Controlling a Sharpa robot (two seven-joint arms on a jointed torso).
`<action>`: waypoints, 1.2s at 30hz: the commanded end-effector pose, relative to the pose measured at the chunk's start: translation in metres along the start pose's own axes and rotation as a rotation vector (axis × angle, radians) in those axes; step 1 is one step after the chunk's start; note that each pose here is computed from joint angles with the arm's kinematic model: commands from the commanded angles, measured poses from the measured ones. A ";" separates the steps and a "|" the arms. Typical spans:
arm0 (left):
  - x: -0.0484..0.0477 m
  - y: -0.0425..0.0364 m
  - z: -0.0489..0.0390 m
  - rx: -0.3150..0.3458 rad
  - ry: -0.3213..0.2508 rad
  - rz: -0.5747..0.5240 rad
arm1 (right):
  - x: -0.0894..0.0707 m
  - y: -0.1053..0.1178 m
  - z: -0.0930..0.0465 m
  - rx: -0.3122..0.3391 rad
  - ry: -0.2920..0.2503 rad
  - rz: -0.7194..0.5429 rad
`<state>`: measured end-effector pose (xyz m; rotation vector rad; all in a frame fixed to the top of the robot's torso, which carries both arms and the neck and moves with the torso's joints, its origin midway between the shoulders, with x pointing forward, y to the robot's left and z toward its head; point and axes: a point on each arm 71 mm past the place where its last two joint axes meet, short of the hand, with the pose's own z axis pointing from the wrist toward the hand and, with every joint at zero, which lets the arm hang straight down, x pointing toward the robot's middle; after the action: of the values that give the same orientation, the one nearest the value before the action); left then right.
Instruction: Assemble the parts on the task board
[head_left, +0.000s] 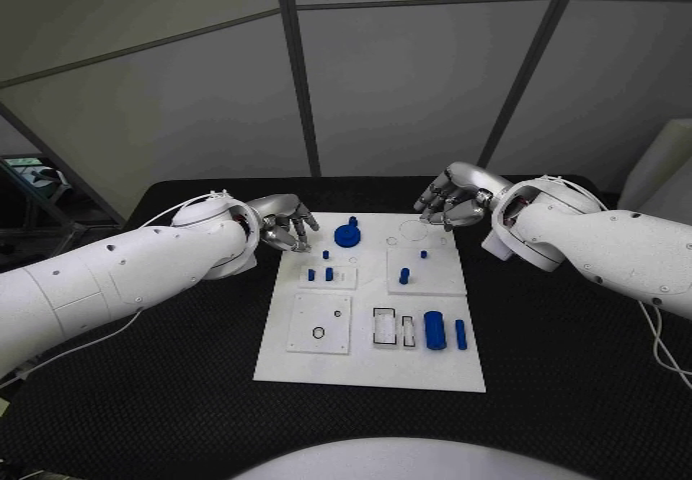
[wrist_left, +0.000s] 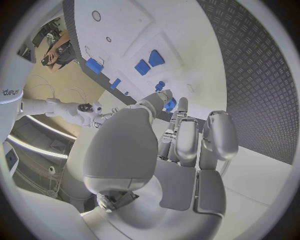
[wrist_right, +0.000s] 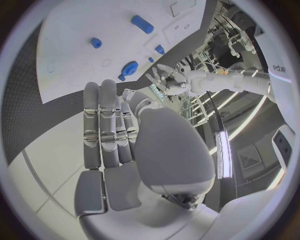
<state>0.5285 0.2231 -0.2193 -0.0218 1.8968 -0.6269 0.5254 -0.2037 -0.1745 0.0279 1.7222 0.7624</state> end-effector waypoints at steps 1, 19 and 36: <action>-0.0091 0.0039 -0.0062 0.005 -0.059 -0.138 | 0.004 0.001 -0.003 0.009 0.034 -0.242; -0.0283 -0.0024 -0.0474 0.206 -0.238 -1.039 | 0.036 0.002 -0.013 0.031 0.060 -0.425; -0.0276 -0.0094 -0.0535 0.252 -0.252 -1.161 | 0.060 0.003 -0.008 0.030 0.136 -0.423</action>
<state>0.4907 0.2446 -0.1799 -1.0109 1.4597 -1.4962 0.4989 -0.1810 -0.2228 -0.3419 1.7676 0.4494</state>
